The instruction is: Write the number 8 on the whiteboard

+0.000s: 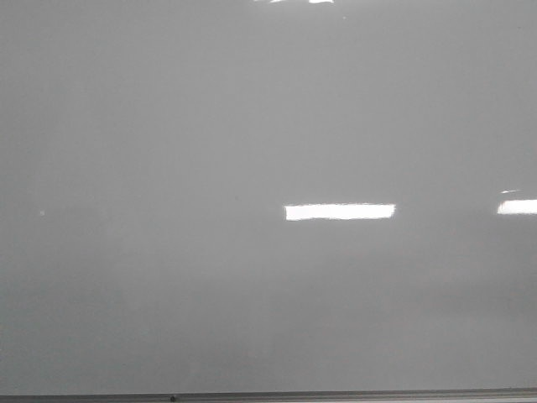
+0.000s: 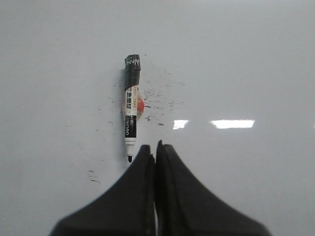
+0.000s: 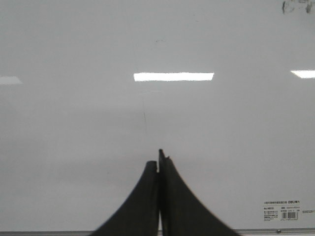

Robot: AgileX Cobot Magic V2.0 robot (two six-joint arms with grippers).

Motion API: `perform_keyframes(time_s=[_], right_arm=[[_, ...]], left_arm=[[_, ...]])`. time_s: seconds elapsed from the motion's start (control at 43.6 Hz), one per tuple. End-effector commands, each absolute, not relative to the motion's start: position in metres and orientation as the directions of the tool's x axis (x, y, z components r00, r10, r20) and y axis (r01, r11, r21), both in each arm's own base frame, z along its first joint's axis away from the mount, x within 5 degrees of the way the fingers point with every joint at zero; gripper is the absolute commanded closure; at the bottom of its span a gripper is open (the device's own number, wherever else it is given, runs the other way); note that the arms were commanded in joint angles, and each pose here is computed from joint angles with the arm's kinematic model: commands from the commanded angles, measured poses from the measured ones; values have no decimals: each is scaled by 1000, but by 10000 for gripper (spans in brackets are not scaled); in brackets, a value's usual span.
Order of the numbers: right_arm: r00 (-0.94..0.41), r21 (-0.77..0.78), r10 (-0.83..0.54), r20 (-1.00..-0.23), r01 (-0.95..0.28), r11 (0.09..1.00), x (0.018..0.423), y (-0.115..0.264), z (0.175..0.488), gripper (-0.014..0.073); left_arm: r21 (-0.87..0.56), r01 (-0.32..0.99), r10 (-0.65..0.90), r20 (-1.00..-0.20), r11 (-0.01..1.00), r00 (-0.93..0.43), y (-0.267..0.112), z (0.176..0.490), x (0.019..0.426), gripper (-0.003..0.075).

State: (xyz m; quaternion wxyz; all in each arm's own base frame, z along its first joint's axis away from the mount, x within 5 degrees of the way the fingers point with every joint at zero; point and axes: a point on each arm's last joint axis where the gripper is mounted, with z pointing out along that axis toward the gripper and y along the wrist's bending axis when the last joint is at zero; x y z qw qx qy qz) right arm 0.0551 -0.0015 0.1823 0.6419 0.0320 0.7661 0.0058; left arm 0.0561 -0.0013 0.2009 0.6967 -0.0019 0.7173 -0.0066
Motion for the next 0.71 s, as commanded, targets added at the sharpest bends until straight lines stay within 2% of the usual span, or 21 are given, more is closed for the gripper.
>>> perform_keyframes(time_s=[0.0,0.183,0.275,0.367,0.481,0.55,0.688], right_arm=[[-72,37,40,-997,43,998,55,-2,191,665],[-19,37,37,-999,42,998,55,-2,197,665],[27,36,35,-999,40,999,54,-2,209,665],[81,36,33,-996,38,999,47,-2,237,665],[118,36,32,-993,34,999,34,-1,280,665],[95,35,32,-995,33,999,30,-1,305,665],[14,34,33,-999,35,999,41,-1,336,665]], left_arm=[[-25,-11,-24,-998,1000,60,0,205,56,741],[-27,-17,-25,-995,999,92,1,208,56,741],[-43,-33,-36,-982,999,183,3,216,54,741],[-111,-42,-92,-943,993,320,6,236,49,741],[-86,-32,-68,-924,996,376,5,267,42,741],[-21,-31,-8,-932,999,364,3,287,39,741],[59,-13,60,-984,998,168,0,308,53,741]])
